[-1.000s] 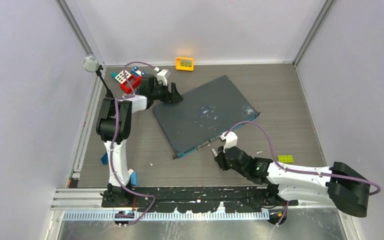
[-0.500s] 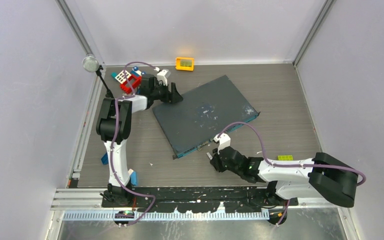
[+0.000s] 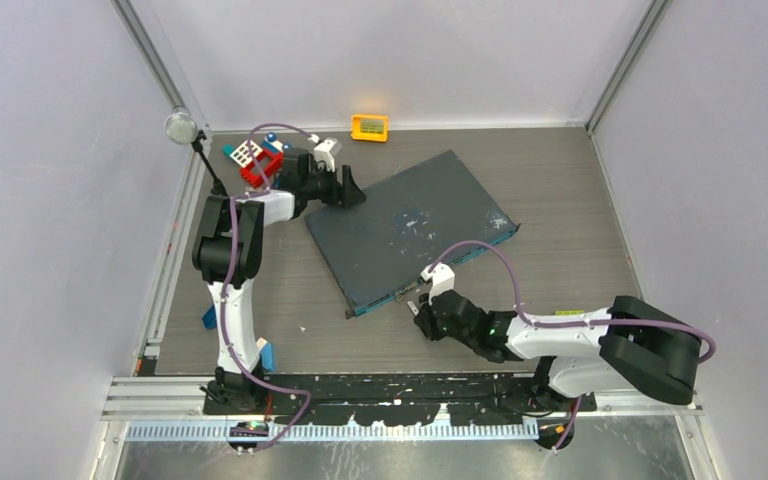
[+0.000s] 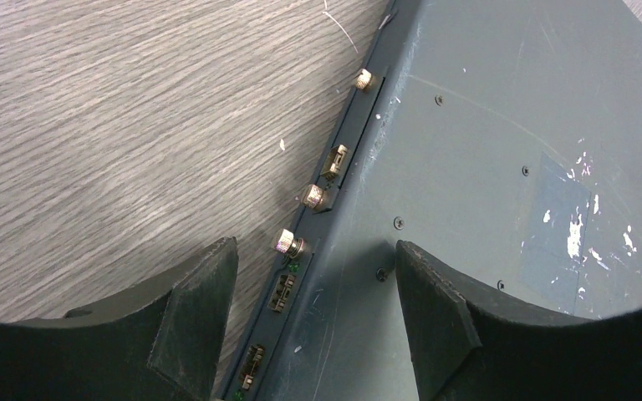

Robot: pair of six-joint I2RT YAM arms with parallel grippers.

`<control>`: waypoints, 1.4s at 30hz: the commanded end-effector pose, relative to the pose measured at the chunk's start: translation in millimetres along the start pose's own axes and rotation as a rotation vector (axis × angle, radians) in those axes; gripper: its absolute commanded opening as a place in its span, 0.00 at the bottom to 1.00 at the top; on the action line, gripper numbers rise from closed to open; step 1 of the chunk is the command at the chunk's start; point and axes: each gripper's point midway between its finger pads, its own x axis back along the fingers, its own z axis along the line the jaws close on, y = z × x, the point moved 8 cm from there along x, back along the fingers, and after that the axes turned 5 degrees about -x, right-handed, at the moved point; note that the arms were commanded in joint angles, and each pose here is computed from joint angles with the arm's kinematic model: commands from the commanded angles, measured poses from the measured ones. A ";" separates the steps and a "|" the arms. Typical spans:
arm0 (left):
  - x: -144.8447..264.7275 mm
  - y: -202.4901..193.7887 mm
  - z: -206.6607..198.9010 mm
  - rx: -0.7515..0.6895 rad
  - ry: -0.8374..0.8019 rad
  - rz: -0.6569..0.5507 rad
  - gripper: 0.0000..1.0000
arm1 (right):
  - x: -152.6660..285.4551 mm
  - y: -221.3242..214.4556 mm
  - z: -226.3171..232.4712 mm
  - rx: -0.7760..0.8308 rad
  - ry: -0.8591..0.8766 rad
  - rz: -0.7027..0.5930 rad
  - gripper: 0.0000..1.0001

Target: Insert the plug into the switch port

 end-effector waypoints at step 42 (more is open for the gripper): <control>0.3 5.2 1.7 -0.034 -0.001 -0.012 0.68 | -26.0 21.5 -2.8 -0.007 -0.123 -0.163 0.01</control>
